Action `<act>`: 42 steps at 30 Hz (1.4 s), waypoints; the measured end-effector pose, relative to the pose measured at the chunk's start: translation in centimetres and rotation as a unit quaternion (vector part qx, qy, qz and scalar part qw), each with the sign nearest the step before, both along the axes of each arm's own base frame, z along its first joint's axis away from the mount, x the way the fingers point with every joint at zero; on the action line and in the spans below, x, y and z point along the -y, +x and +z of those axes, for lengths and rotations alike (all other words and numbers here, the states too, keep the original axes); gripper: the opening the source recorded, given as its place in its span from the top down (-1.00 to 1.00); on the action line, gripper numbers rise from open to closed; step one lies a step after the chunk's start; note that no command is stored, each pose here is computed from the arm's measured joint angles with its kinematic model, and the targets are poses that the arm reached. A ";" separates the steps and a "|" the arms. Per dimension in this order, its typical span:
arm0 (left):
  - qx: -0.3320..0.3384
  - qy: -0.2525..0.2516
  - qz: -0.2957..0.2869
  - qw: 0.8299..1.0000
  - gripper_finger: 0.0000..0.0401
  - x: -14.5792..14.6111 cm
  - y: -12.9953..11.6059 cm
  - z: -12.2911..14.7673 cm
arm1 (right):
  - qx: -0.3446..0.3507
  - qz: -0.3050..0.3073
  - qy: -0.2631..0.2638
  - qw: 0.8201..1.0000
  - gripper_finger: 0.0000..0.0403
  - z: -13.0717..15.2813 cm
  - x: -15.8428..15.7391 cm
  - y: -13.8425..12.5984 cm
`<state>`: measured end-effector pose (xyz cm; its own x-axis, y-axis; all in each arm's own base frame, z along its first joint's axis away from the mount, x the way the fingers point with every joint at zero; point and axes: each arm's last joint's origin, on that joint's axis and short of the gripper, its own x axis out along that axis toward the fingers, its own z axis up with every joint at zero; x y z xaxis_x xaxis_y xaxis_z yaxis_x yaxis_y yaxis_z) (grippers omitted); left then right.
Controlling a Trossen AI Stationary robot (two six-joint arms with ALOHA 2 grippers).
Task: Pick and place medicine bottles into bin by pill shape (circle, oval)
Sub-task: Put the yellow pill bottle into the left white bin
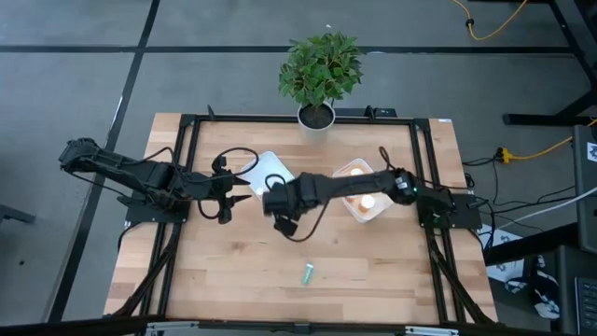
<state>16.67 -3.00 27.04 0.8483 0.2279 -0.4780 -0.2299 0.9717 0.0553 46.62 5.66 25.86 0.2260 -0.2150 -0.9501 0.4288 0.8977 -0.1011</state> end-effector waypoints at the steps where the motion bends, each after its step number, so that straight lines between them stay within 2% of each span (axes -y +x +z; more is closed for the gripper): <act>1: 0.000 0.000 0.000 1.000 0.15 0.0 0.0 0.0 | -0.001 0.007 0.008 1.000 0.42 0.0 0.6 0.1; 11: 0.000 -0.004 -0.001 1.000 0.15 0.0 0.0 0.0 | 0.040 0.016 0.028 0.999 0.41 0.2 5.0 1.3; 21: -0.016 -0.008 -0.012 1.000 0.15 0.1 0.0 -0.3 | 0.055 0.019 0.026 0.998 0.41 0.3 5.3 1.6; 26: -0.037 0.028 0.038 0.998 0.15 -0.2 0.9 -1.1 | 0.081 0.057 0.013 0.995 0.41 0.6 5.1 2.2; 34: -0.088 0.061 0.116 0.987 0.15 -1.5 3.7 -3.6 | 0.102 0.097 0.006 0.990 0.41 0.8 5.1 2.7; 42: -0.094 0.064 0.114 0.987 0.15 -2.2 5.4 -4.6 | 0.108 0.104 0.006 0.989 0.41 0.9 5.2 2.8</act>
